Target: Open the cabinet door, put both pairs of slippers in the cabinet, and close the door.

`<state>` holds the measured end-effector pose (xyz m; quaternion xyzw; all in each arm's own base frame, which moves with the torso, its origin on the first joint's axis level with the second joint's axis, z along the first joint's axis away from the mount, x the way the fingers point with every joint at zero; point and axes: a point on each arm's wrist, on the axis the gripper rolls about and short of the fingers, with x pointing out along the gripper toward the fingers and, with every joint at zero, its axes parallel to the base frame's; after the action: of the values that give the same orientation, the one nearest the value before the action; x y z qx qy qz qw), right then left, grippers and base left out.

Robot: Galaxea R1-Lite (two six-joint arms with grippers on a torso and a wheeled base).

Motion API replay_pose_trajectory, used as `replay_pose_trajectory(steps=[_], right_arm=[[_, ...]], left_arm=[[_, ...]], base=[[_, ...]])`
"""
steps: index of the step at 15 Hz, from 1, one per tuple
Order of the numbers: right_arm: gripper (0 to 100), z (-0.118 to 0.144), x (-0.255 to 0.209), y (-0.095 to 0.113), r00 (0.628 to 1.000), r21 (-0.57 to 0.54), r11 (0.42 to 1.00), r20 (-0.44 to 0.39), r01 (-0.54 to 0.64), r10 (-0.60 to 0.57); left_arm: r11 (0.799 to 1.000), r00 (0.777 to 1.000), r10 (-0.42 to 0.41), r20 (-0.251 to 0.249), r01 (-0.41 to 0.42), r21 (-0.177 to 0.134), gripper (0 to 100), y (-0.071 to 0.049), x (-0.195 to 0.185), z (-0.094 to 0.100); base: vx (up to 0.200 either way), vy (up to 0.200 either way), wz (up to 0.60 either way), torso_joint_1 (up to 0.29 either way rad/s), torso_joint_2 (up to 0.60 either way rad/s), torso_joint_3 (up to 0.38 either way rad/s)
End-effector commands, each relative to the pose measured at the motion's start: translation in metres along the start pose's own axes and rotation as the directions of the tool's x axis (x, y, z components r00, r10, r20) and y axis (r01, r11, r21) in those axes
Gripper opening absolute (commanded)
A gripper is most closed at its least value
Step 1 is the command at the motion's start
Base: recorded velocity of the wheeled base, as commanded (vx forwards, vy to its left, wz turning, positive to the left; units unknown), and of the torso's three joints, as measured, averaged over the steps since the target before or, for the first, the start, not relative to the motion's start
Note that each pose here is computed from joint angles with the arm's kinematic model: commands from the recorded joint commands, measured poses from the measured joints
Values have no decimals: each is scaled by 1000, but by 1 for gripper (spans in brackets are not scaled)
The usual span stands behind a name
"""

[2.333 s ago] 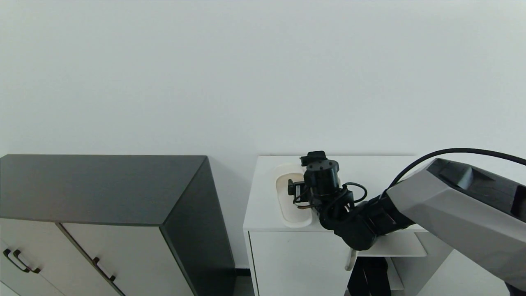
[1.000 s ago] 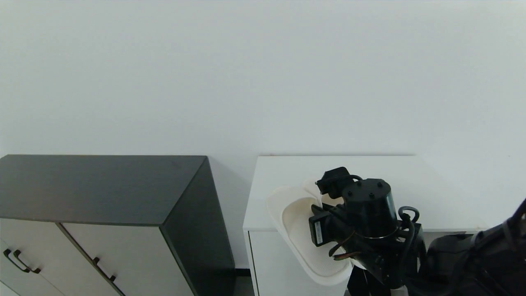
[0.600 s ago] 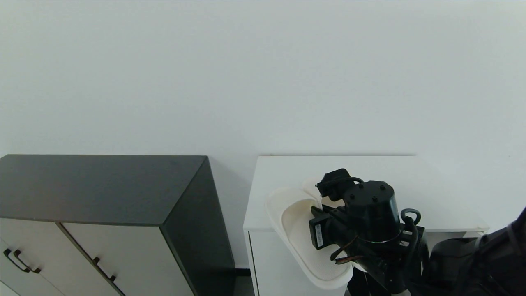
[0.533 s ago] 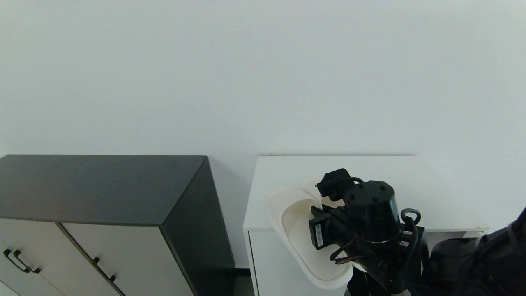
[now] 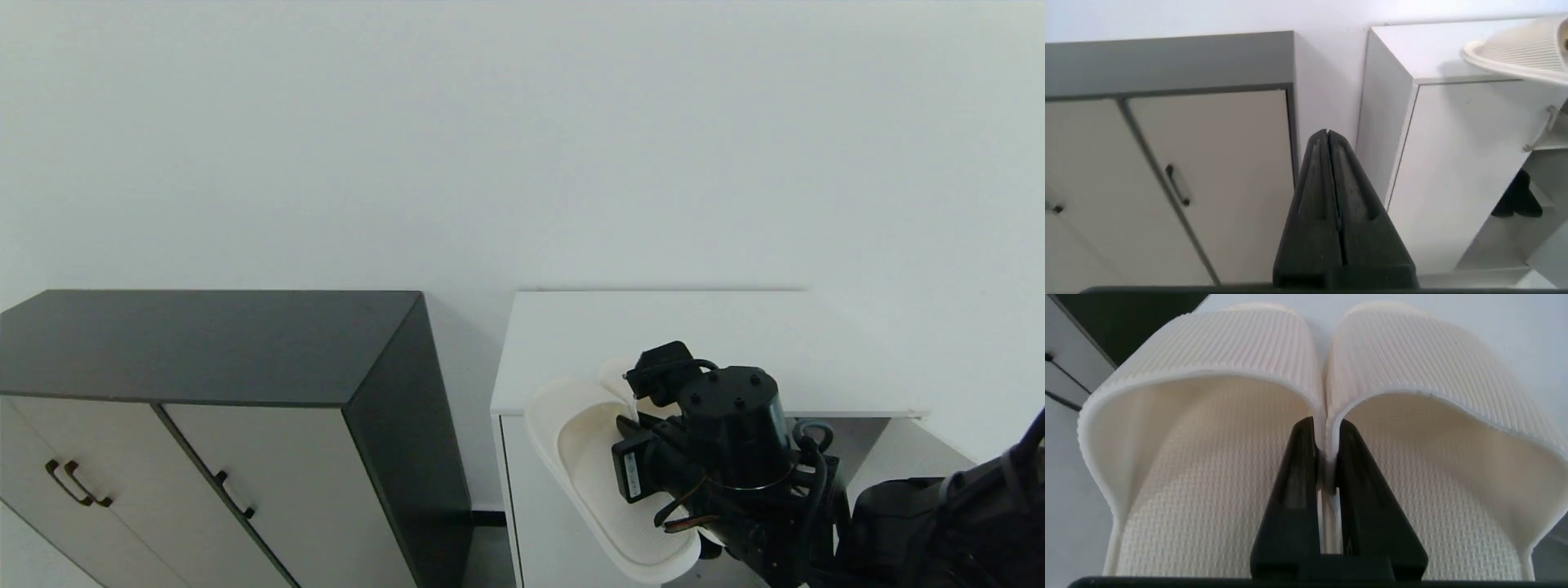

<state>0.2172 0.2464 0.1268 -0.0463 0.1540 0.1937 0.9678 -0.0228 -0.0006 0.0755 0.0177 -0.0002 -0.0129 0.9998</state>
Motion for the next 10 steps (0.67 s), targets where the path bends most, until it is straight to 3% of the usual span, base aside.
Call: replay_pose_trajectory(steps=[1, 7, 10], right_arm=[[0, -5, 3, 2, 1000, -8, 1000, -15, 0, 0], [0, -9, 5, 5, 1000, -11, 1000, -16, -5, 5], [0, -12, 4, 4, 1000, -13, 1000, -13, -6, 5]], left_arm=[[1000, 1000, 0, -2, 0, 0, 0, 0, 0, 0], [1000, 1000, 0, -2, 0, 0, 0, 0, 0, 0], [1000, 1000, 0, -2, 0, 0, 0, 0, 0, 0]], base=[[-200, 0, 0, 7, -2, 2], [-200, 0, 0, 0, 1, 5], [0, 0, 0, 0, 0, 0]])
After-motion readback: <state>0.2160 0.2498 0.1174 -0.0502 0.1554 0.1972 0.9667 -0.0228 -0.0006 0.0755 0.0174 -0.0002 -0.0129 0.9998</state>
